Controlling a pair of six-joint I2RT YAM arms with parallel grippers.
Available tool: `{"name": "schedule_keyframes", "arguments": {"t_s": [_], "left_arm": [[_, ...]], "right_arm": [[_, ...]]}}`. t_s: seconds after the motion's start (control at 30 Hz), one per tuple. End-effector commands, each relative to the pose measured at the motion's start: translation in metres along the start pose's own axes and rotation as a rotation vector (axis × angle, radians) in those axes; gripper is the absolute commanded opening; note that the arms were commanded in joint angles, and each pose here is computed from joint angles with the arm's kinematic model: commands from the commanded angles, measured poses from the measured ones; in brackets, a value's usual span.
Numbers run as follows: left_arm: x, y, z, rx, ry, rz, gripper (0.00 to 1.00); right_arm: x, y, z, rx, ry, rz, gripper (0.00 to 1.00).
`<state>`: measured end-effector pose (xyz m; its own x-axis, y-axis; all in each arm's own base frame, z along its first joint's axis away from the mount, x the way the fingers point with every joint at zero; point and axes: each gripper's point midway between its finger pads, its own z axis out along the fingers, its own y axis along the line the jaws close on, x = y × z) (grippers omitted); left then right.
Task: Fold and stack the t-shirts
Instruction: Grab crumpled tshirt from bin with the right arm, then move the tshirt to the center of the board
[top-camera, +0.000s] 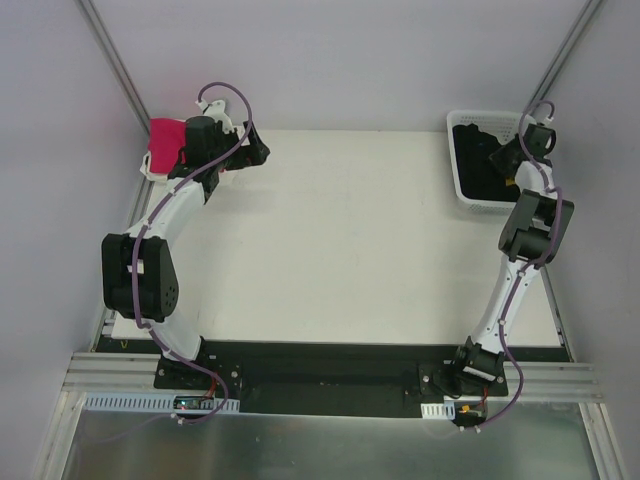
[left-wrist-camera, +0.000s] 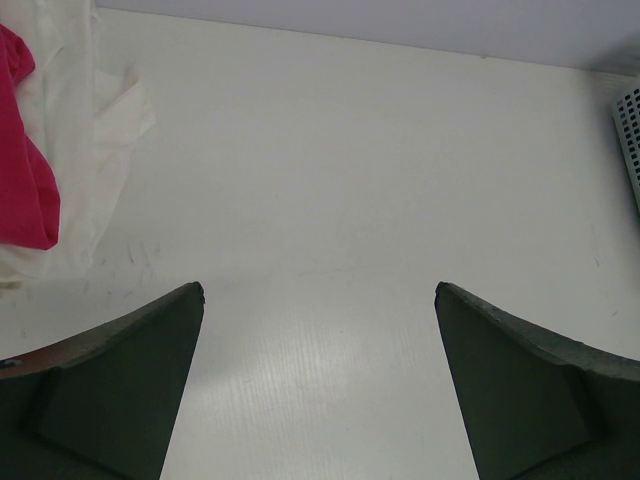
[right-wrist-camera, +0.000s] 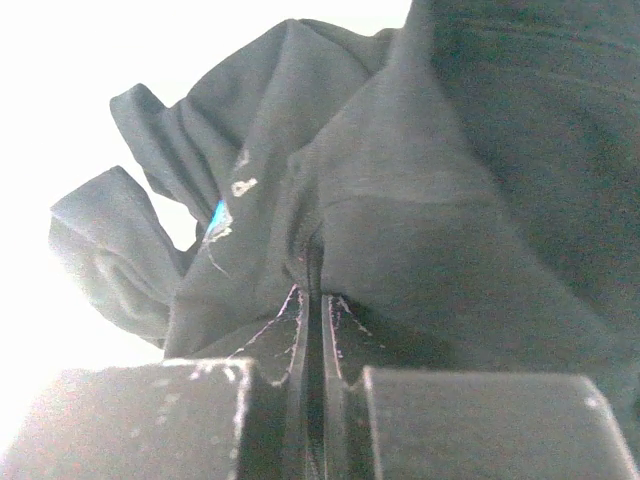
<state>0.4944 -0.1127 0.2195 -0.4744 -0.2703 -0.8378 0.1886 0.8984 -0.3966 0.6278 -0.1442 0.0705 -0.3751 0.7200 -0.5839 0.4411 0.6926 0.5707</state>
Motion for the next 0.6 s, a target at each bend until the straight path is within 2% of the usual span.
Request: {"name": "schedule_keyframes", "arguments": {"t_s": [0.0,0.2,0.33,0.43,0.47,0.5,0.53,0.57], "left_arm": [[-0.016,-0.007,0.000,0.013,-0.054,0.007,0.99],[-0.003,-0.006,0.004,0.022,-0.027,-0.020,0.99],[0.007,-0.003,0.007,0.022,-0.012,-0.030,0.99],[0.009,-0.003,0.007,0.023,-0.012,-0.030,0.99],[0.012,-0.002,0.008,0.021,-0.006,-0.032,0.99],[0.012,-0.002,0.007,0.024,-0.005,-0.035,0.99],[0.013,-0.002,0.007,0.026,-0.006,-0.033,1.00],[0.014,-0.003,0.007,0.030,-0.004,-0.034,0.99]], "right_arm": [[-0.046,0.061,-0.036,-0.115,-0.084,-0.041,0.01],[-0.110,0.147,-0.111,-0.267,-0.184,-0.078,0.00],[-0.144,0.207,-0.193,-0.391,-0.278,-0.093,0.01],[-0.144,0.247,-0.247,-0.536,-0.272,-0.108,0.01],[-0.144,0.265,-0.280,-0.598,-0.285,-0.133,0.01],[-0.125,0.277,-0.294,-0.664,-0.220,-0.157,0.01],[-0.120,0.289,-0.312,-0.724,-0.221,-0.187,0.00],[-0.113,0.305,-0.356,-0.801,-0.229,-0.209,0.00]]}}
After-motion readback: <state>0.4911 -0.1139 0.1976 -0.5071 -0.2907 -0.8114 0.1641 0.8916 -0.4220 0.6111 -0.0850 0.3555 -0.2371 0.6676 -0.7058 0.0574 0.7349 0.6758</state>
